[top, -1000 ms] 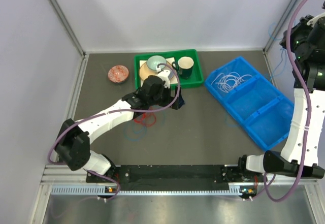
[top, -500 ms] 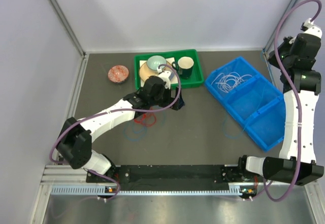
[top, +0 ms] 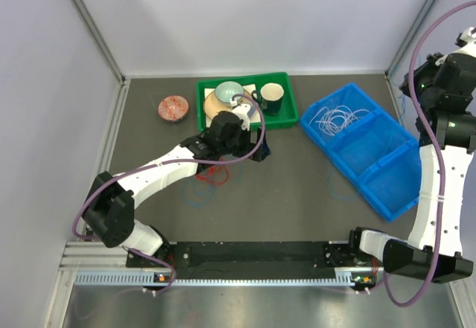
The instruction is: Untangle the cables
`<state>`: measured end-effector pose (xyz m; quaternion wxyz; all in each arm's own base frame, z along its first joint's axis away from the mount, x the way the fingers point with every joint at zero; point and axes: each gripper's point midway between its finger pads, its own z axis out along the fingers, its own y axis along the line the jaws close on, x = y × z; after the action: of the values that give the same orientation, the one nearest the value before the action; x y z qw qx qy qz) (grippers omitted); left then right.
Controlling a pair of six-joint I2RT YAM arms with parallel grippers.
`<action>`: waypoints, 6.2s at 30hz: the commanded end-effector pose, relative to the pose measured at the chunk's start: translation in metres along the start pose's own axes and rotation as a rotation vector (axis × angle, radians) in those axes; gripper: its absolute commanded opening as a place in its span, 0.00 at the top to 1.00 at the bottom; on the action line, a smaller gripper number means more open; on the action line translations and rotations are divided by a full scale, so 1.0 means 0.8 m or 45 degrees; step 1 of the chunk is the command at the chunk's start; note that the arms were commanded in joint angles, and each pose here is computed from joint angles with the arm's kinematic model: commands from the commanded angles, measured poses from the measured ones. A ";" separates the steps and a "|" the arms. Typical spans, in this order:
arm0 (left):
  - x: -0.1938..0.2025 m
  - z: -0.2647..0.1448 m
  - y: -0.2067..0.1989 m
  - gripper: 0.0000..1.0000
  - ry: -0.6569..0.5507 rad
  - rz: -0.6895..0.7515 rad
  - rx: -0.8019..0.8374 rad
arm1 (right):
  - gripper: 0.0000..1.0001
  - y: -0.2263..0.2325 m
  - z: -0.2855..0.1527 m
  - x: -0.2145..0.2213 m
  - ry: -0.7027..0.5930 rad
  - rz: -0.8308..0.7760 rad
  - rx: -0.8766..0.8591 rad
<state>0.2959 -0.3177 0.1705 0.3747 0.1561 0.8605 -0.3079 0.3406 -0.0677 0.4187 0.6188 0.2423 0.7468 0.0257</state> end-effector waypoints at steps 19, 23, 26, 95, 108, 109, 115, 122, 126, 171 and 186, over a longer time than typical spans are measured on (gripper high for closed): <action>-0.008 -0.007 -0.007 0.02 -0.034 0.008 0.030 | 1.00 -0.025 0.058 0.042 0.094 0.046 0.072; -0.007 -0.007 -0.004 0.02 -0.030 0.010 0.020 | 1.00 -0.043 0.090 0.089 0.174 0.081 0.122; -0.004 -0.006 -0.002 0.02 -0.023 0.016 0.013 | 1.00 -0.058 0.113 0.136 0.271 0.108 0.168; 0.011 -0.013 -0.001 0.02 0.030 0.011 0.021 | 0.12 -0.086 0.035 0.227 0.430 -0.052 0.277; 0.011 -0.024 0.033 0.01 0.014 -0.060 -0.121 | 0.17 -0.029 -0.072 0.443 0.889 -0.194 0.035; 0.013 -0.024 0.034 0.01 0.017 -0.062 -0.122 | 0.17 -0.030 -0.073 0.459 0.926 -0.207 0.027; 0.021 -0.024 0.038 0.01 0.033 -0.057 -0.136 | 0.28 -0.030 -0.053 0.501 1.009 -0.250 0.033; 0.024 -0.020 0.041 0.02 0.045 -0.056 -0.142 | 0.54 -0.025 -0.045 0.537 1.096 -0.234 0.014; 0.026 -0.016 0.043 0.02 0.054 -0.053 -0.147 | 0.89 -0.027 -0.044 0.535 1.087 -0.250 0.013; 0.016 -0.005 0.064 0.02 0.066 -0.061 -0.180 | 1.00 0.107 0.058 -0.025 0.061 0.064 -0.238; 0.012 -0.006 0.070 0.02 0.061 -0.062 -0.200 | 1.00 0.139 0.101 -0.016 0.126 0.042 -0.332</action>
<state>0.3028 -0.2671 0.1255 0.3346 0.1084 0.9056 -0.2369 0.4464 -0.0045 0.4295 0.5872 0.1908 0.7760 0.1291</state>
